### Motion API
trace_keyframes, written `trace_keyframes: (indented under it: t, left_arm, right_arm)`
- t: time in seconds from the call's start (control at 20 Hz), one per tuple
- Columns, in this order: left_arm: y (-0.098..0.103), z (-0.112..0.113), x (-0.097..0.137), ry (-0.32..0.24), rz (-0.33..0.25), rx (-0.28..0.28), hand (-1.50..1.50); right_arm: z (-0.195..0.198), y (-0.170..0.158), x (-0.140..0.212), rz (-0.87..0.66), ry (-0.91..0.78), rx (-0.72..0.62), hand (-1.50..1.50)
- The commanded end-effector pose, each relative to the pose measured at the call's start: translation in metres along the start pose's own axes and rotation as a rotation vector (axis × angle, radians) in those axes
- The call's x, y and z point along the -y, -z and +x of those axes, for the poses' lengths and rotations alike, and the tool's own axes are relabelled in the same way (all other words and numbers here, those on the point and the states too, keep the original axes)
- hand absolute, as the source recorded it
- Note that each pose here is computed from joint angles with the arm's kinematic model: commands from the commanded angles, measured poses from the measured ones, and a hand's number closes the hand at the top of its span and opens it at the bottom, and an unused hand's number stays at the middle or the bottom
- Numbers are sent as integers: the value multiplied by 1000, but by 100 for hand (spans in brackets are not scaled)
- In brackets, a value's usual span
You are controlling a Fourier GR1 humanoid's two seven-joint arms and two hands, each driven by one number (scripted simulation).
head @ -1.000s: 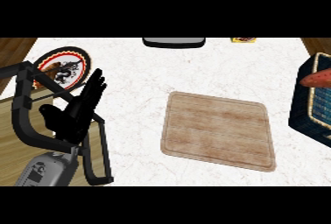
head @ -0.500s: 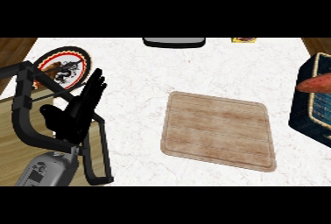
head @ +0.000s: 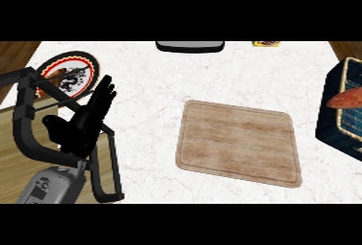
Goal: Pick the sweet potato from the cutting board and place it in the basket
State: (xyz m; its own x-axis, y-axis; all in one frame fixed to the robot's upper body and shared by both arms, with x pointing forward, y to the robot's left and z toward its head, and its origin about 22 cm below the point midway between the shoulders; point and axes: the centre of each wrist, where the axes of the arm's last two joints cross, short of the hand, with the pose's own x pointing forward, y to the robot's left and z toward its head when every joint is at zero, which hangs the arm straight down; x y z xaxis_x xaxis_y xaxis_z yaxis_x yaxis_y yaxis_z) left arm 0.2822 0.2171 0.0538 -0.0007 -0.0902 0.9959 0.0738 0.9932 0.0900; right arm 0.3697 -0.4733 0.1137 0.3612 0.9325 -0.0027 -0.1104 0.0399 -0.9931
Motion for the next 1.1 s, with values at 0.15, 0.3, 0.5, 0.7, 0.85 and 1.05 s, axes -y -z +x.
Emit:
trace_keyframes:
  t: [0.15, 0.3, 0.5, 0.7, 0.85, 1.05]
  left_arm:
    - [0, 2, -68, 89, 200, -49, 0]
    - [4, -11, -50, 97, 204, -49, 0]
    - [3, -1, -60, 92, 224, -45, 0]
    - [-4, -10, -61, 104, 213, -48, 0]
    - [-11, -20, -56, 102, 228, -67, 0]
    - [-14, -10, -69, 112, 216, -64, 0]
  right_arm:
    - [3, 2, 3, -107, 199, 20, -150]
    - [8, 7, 27, -181, 350, 20, -150]
    - [-5, 4, 39, -243, 536, 11, -150]
    - [-29, -1, 64, -295, 726, -73, -150]
    - [-59, -12, 71, -289, 817, -106, -150]
    - [-97, -29, 54, -327, 940, -184, -150]
